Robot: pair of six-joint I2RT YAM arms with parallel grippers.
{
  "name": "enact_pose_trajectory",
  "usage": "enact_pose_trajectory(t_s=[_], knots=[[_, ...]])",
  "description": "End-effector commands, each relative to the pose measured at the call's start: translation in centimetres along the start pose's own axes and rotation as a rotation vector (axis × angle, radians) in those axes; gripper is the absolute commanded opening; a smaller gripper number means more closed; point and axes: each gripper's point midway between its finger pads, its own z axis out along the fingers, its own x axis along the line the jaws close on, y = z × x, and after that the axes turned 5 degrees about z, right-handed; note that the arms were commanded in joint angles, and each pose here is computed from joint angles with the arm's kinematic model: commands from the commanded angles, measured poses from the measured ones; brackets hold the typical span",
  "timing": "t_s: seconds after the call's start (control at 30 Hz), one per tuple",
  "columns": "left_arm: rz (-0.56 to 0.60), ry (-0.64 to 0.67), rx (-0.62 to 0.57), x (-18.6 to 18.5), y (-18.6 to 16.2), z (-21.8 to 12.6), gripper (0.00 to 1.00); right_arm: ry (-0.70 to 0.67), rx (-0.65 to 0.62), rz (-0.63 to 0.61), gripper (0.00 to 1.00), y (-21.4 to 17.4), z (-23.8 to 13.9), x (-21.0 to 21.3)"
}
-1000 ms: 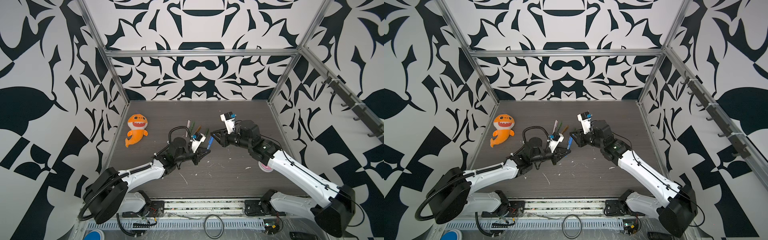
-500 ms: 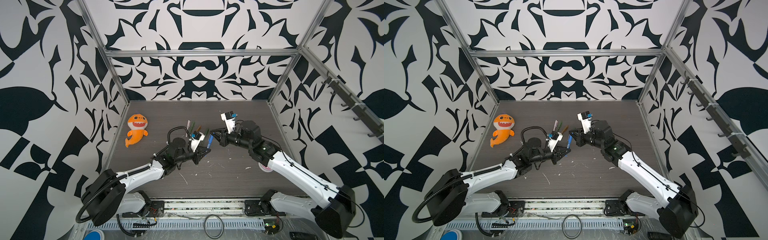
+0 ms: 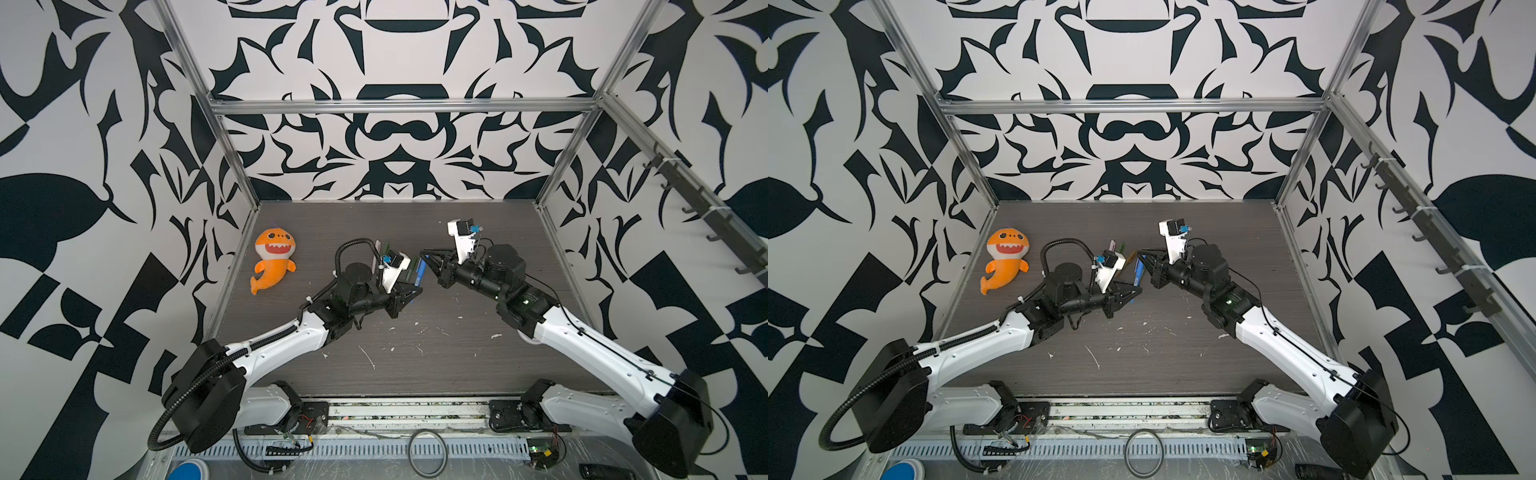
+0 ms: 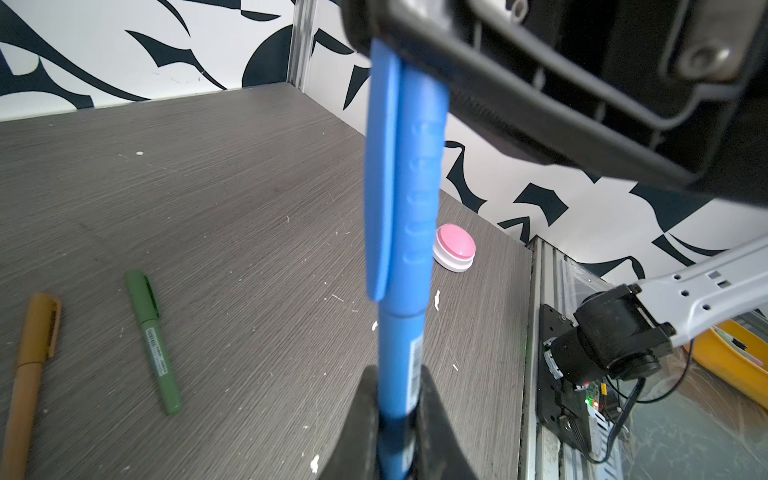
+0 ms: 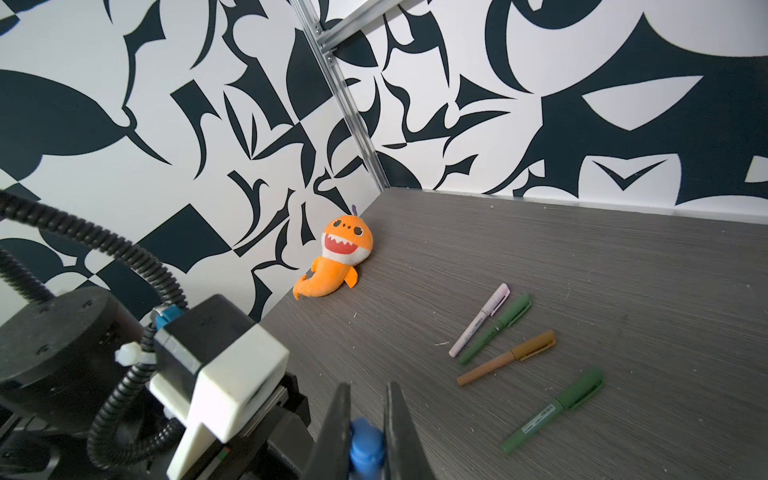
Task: Insert the pens into the pen caps
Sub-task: 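Open the right gripper off the cap and draw it back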
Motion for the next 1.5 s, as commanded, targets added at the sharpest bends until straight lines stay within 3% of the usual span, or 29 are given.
enact_pose_trajectory(t_s=[0.0, 0.7, 1.0, 1.4, 1.47], knots=[[0.155, 0.020, -0.402, -0.9, 13.7, -3.1, 0.02, -0.073, 0.433, 0.082, 0.00, -13.3, -0.6, -2.8], [0.194, 0.085, -0.561, 0.9, 19.6, -7.0, 0.02, -0.140, 0.607, 0.088, 0.00, -21.5, -0.9, -4.4], [0.189, 0.091, -0.573, 1.8, 20.3, -7.5, 0.02, -0.147, 0.600, 0.088, 0.00, -21.5, -0.2, -4.5], [0.107, 0.103, -0.397, 3.5, 12.9, -5.6, 0.03, -0.061, 0.461, 0.056, 0.06, -14.3, 2.6, -0.6], [0.087, 0.099, -0.336, 3.7, 11.4, -5.2, 0.03, -0.029, 0.453, 0.068, 0.11, -13.8, 3.0, 0.2]])
